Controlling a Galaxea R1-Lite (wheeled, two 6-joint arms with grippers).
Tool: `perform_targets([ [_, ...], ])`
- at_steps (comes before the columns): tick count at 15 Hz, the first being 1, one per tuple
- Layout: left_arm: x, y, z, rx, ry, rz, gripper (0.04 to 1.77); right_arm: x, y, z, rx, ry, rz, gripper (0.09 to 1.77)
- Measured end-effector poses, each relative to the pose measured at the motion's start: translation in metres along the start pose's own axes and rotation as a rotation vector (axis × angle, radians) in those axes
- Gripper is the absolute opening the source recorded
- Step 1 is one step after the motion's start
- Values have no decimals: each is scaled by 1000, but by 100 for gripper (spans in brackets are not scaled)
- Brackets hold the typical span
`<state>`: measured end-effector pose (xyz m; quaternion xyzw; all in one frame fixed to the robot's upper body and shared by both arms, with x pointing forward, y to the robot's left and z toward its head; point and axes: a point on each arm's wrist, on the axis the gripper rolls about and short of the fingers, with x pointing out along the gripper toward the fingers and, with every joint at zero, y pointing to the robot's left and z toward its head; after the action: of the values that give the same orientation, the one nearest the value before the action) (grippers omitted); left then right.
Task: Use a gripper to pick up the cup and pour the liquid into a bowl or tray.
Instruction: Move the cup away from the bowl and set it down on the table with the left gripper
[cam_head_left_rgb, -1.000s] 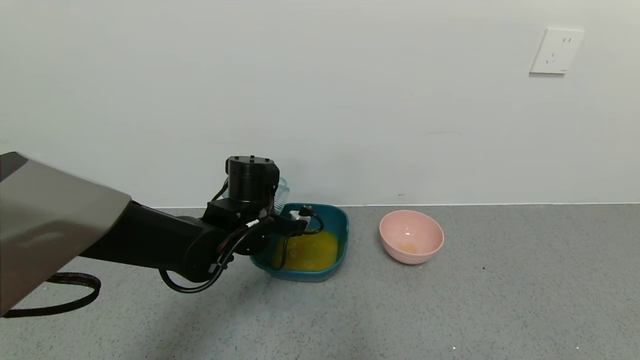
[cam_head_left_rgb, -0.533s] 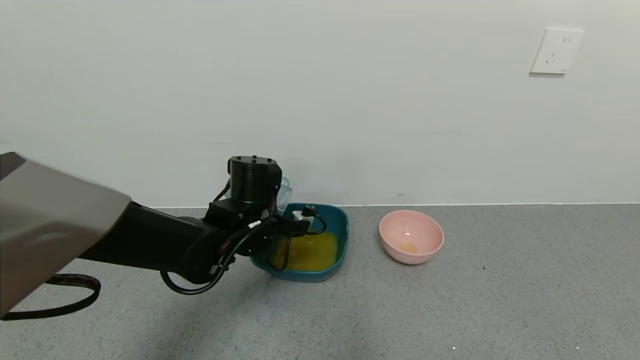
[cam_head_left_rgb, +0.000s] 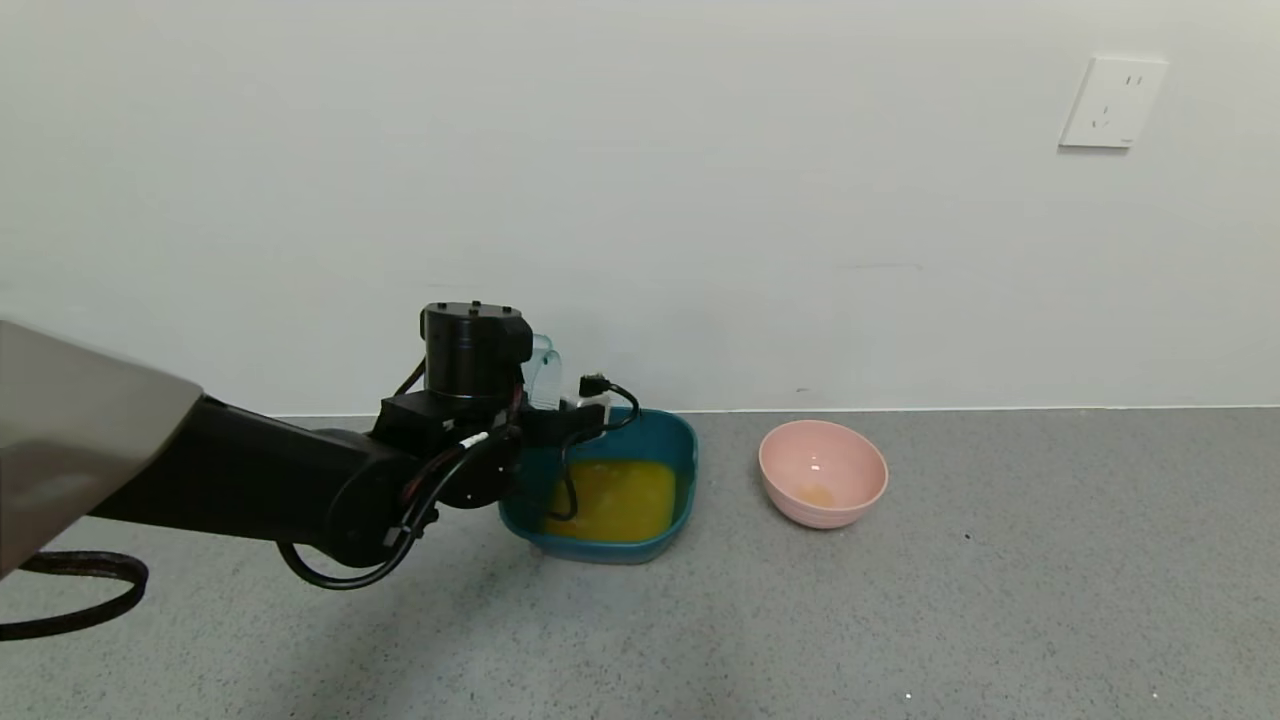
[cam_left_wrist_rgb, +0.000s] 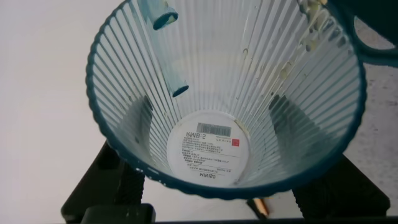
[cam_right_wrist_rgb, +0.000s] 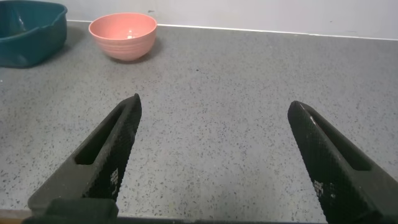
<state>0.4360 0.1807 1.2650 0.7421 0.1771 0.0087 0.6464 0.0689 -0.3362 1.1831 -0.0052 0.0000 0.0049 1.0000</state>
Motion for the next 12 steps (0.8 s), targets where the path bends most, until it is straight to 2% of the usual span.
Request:
perform_targets([
  [3,-1,3,-20,-176,-17,-34,129,0,0,0,0,0,0,171],
  [7,-3,9,-51,-501,-9,-65,129,0,0,0,0,0,0,171],
  [9,-2,10,-70,-643,-40,-103,129,0,0,0,0,0,0,171],
  [12,-1,13,-92,-929,-39,-123,129,0,0,0,0,0,0,171],
])
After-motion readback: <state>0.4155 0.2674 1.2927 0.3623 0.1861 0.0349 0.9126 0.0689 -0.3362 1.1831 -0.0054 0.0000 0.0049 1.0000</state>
